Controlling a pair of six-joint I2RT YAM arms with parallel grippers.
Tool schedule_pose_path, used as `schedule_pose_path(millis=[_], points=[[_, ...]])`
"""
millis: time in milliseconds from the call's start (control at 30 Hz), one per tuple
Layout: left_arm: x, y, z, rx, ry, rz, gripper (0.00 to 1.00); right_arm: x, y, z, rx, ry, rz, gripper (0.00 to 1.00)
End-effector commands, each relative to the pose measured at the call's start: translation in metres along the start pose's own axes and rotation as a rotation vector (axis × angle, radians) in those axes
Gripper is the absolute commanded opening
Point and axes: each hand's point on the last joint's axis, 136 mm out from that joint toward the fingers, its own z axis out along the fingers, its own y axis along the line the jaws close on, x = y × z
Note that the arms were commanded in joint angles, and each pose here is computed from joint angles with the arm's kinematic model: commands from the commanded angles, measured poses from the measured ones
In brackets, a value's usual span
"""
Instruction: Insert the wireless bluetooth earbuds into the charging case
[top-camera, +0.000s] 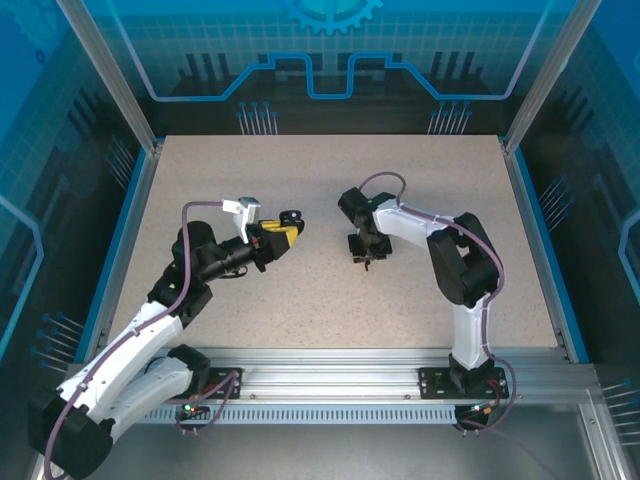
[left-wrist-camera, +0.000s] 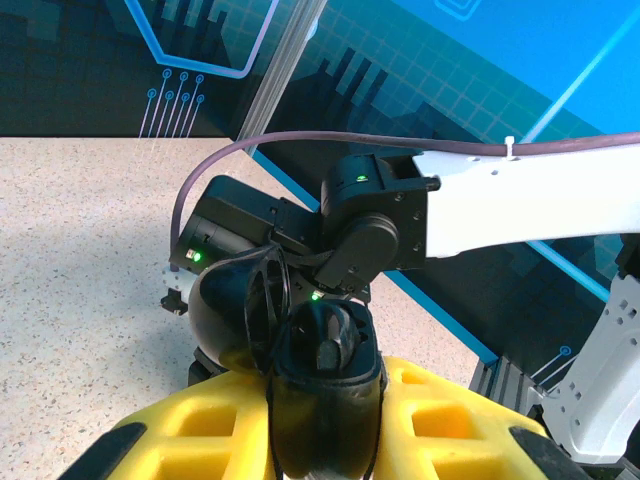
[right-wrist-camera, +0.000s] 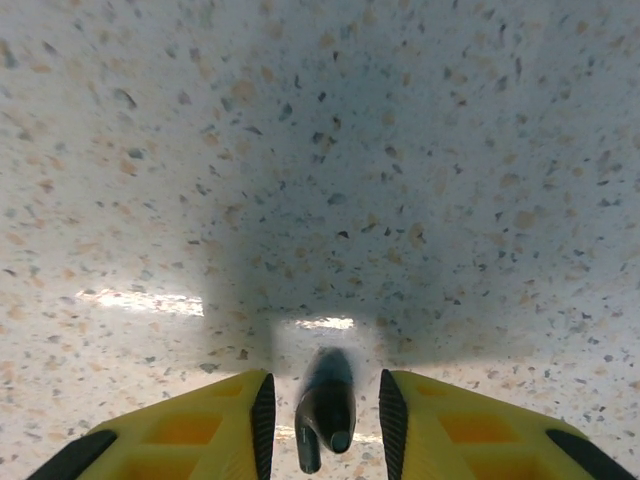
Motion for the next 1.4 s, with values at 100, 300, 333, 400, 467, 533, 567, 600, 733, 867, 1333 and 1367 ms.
schedule_pose_path(millis=[100,300,333,400,467,533,567,600,733,867,1333,1367], points=[[-0.004,-0.002,-0.002,0.014,-0.016,0.011,0.05,0.008,-0.001,0.003,0.034,0.058,-0.033,0.34],[-0.004,0.000,-0.002,0.009,-0.019,0.009,0.05,0.010,0.000,0.005,0.029,0.073,-0.045,0.34],[-0.003,-0.001,-0.001,0.011,-0.019,0.008,0.05,0.009,0.001,0.005,0.028,0.074,-0.047,0.34],[-0.003,0.000,-0.001,0.010,-0.018,0.006,0.05,0.009,0.002,0.007,0.027,0.077,-0.048,0.33],[-0.003,0.000,-0.001,0.011,-0.018,0.006,0.05,0.008,0.003,0.008,0.024,0.078,-0.047,0.33],[-0.003,0.000,-0.001,0.009,-0.018,0.007,0.05,0.007,0.004,0.010,0.020,0.080,-0.047,0.32],[-0.003,0.000,-0.001,0.010,-0.017,0.006,0.05,0.007,0.004,0.010,0.020,0.080,-0.048,0.32],[-0.003,0.000,-0.001,0.008,-0.016,0.007,0.05,0.008,0.005,0.011,0.020,0.086,-0.047,0.32],[-0.002,0.001,-0.001,0.005,-0.015,0.005,0.05,0.011,0.005,0.014,0.031,0.101,-0.057,0.30],[-0.002,0.001,-0.001,0.006,-0.015,0.006,0.05,0.014,0.002,0.015,0.044,0.112,-0.062,0.27],[0.001,0.003,0.000,0.004,-0.006,-0.001,0.05,0.006,0.000,-0.002,-0.063,0.021,0.006,0.19],[0.001,0.003,0.001,0.004,-0.005,-0.003,0.05,0.005,0.000,-0.004,-0.075,0.009,0.014,0.19]])
